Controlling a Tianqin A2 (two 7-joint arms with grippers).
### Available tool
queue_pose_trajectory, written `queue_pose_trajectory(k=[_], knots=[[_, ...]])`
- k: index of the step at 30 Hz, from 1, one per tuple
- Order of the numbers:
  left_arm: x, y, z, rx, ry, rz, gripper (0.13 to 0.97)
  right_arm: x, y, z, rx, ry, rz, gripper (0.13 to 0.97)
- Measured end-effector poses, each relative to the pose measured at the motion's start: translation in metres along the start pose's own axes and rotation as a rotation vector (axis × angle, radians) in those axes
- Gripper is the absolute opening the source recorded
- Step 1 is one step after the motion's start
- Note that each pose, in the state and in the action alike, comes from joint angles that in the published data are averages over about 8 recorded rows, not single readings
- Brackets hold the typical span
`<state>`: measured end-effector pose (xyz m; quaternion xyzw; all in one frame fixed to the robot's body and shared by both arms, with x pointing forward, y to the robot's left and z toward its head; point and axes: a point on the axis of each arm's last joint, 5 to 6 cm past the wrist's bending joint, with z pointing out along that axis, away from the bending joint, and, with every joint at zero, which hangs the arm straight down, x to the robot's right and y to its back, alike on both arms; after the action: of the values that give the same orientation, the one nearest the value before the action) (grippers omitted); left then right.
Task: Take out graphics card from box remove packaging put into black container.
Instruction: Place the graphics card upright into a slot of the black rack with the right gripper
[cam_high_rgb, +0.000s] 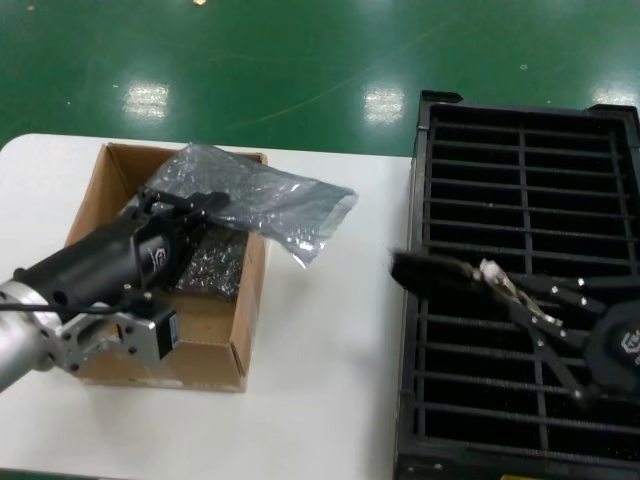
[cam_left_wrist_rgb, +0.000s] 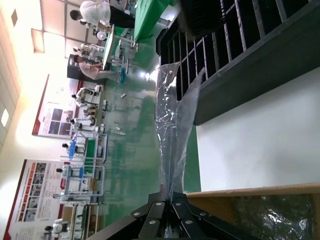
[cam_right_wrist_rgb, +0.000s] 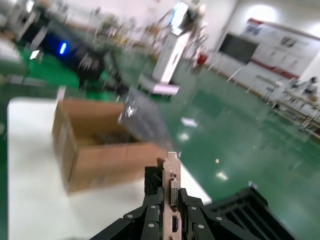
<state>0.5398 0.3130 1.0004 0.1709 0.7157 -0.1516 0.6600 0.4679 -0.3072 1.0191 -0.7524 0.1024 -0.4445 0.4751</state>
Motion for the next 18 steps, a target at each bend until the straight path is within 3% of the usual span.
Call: queue_pose_trajectory(k=[6,18], knots=[[0.0,0.0,0.0,0.0,0.0,0.0,0.14,0.0075,-0.0013,-0.0033,-0.07,-0.033,-0.071,0.187],[0.0,0.0,0.0,0.0,0.0,0.0,0.14,0.0084,-0.0016,-0.0036,-0.078,-0.038,-0.08,0.187]])
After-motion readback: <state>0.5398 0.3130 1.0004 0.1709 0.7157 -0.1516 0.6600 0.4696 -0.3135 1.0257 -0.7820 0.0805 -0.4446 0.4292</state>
